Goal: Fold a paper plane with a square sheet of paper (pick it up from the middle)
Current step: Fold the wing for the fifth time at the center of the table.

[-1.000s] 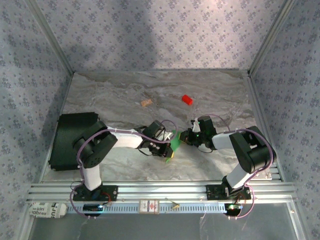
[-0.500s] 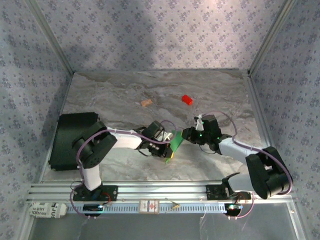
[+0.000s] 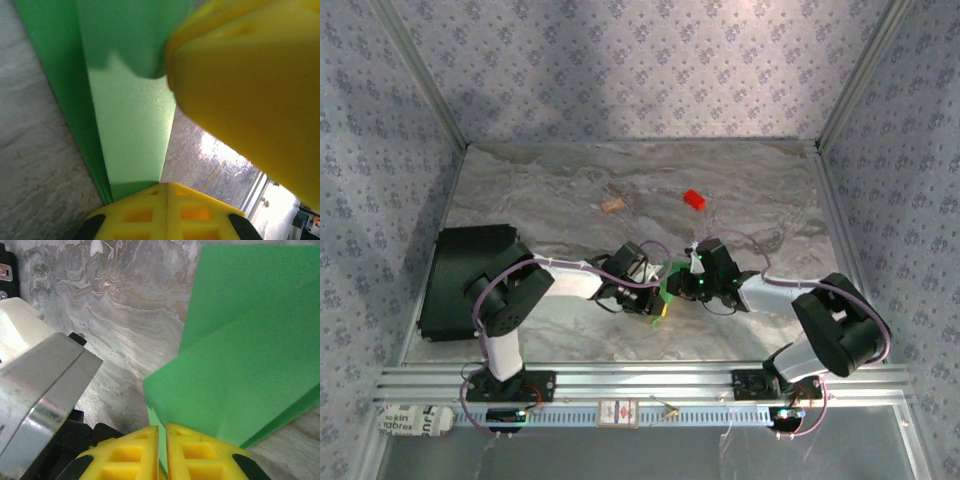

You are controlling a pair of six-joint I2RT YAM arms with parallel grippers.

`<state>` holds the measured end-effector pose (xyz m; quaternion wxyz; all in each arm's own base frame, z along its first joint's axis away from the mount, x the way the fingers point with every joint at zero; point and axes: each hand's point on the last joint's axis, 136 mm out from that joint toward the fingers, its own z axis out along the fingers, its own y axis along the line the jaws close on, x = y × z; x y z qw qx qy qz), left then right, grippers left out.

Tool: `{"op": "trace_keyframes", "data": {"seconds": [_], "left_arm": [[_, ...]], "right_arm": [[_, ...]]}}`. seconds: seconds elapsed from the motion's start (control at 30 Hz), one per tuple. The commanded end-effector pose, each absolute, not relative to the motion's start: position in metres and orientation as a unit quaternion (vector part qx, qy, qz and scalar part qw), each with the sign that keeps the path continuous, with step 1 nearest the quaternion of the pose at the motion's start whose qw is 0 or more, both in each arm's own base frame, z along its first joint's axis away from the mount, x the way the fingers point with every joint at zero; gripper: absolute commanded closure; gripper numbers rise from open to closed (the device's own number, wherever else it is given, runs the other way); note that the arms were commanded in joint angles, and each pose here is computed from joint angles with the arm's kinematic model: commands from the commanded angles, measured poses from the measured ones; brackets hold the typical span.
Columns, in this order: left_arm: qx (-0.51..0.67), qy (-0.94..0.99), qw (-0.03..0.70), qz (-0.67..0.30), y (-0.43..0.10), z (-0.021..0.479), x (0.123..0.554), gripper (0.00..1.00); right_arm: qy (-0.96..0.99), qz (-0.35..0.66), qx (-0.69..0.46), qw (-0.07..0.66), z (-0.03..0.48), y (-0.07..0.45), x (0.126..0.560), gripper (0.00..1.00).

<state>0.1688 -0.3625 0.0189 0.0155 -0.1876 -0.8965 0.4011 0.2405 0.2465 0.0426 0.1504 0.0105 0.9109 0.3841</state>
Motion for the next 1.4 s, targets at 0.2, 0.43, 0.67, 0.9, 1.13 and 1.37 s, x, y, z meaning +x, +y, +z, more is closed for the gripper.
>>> {"op": "trace_keyframes", "data": {"seconds": [0.2,0.43,0.67,0.9,1.13,1.37], "left_arm": [[-0.165,-0.916,0.038,0.364,-0.341,0.0,0.16,0.98],[-0.166,-0.914,0.04,0.367,-0.342,0.0,0.159,0.99],[-0.173,-0.908,0.046,0.38,-0.343,0.007,0.154,0.96],[-0.178,-0.906,0.059,0.38,-0.332,0.01,0.142,0.95],[-0.18,-0.908,0.072,0.373,-0.322,0.009,0.131,0.94],[-0.179,-0.915,0.073,0.354,-0.307,0.005,0.124,0.94]], "right_arm": [[0.929,0.341,0.034,0.141,0.026,0.243,0.245,0.87],[0.944,0.295,0.072,0.128,-0.003,0.215,0.242,0.88],[0.95,0.279,0.089,0.11,-0.021,0.205,0.239,0.89],[0.952,0.271,0.096,0.103,-0.027,0.199,0.239,0.9],[0.953,0.269,0.099,0.101,-0.03,0.197,0.239,0.91],[0.952,0.271,0.097,0.102,-0.029,0.198,0.24,0.91]]}}
